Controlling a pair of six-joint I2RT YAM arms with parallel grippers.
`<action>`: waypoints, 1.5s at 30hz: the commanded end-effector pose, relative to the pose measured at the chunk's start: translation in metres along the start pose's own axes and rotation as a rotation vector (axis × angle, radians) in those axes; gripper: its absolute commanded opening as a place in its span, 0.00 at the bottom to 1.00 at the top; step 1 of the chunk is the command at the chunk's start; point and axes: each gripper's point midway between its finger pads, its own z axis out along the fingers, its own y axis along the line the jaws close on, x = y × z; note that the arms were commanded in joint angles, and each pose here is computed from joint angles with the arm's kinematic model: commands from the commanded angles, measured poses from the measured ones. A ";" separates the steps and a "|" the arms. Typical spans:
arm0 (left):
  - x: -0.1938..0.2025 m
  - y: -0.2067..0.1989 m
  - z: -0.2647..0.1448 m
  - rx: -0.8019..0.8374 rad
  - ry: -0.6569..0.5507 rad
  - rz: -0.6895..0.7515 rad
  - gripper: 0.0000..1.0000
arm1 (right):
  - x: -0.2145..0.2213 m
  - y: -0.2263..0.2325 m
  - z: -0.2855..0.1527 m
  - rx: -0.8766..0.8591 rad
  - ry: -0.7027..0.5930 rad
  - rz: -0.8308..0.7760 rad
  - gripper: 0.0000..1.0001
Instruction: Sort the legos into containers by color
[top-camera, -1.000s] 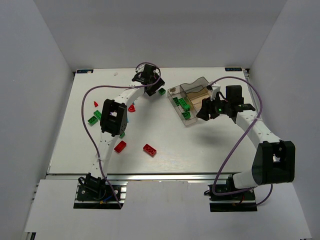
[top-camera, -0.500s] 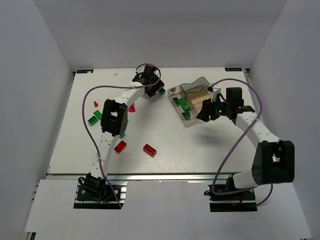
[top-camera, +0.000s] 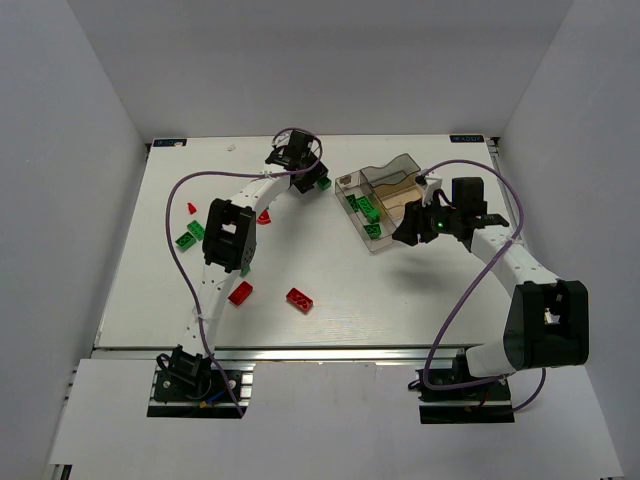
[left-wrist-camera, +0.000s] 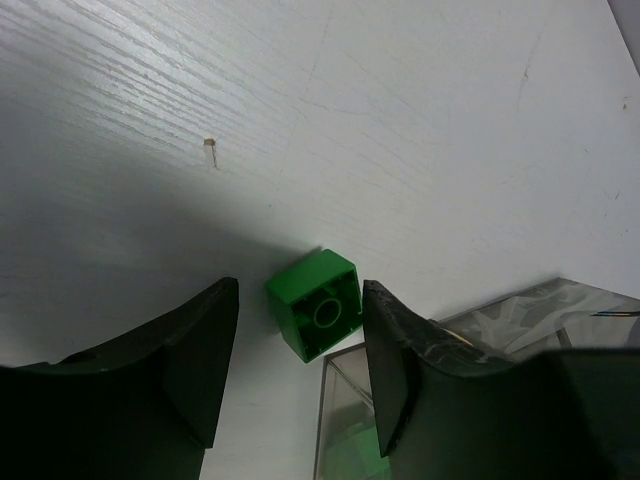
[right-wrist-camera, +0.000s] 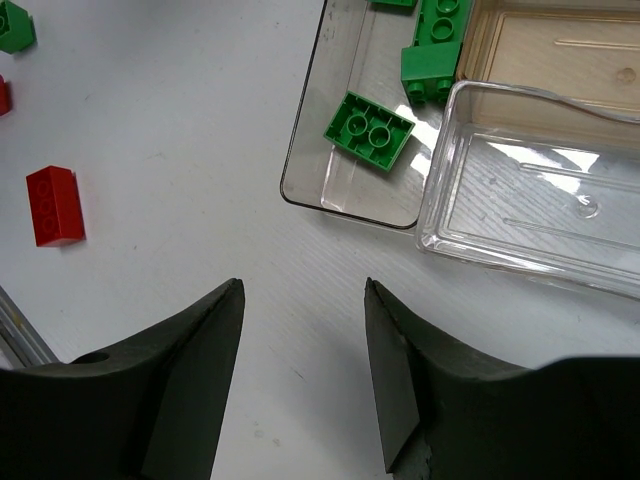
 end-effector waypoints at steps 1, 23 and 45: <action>0.005 -0.014 -0.004 0.031 0.011 0.008 0.62 | -0.011 0.001 -0.004 -0.005 -0.048 -0.022 0.57; 0.009 -0.013 -0.009 0.034 0.033 0.028 0.33 | -0.009 -0.002 -0.005 0.001 -0.047 -0.011 0.57; 0.005 0.006 -0.049 0.011 0.038 0.149 0.01 | -0.007 0.005 -0.005 -0.017 -0.041 -0.012 0.56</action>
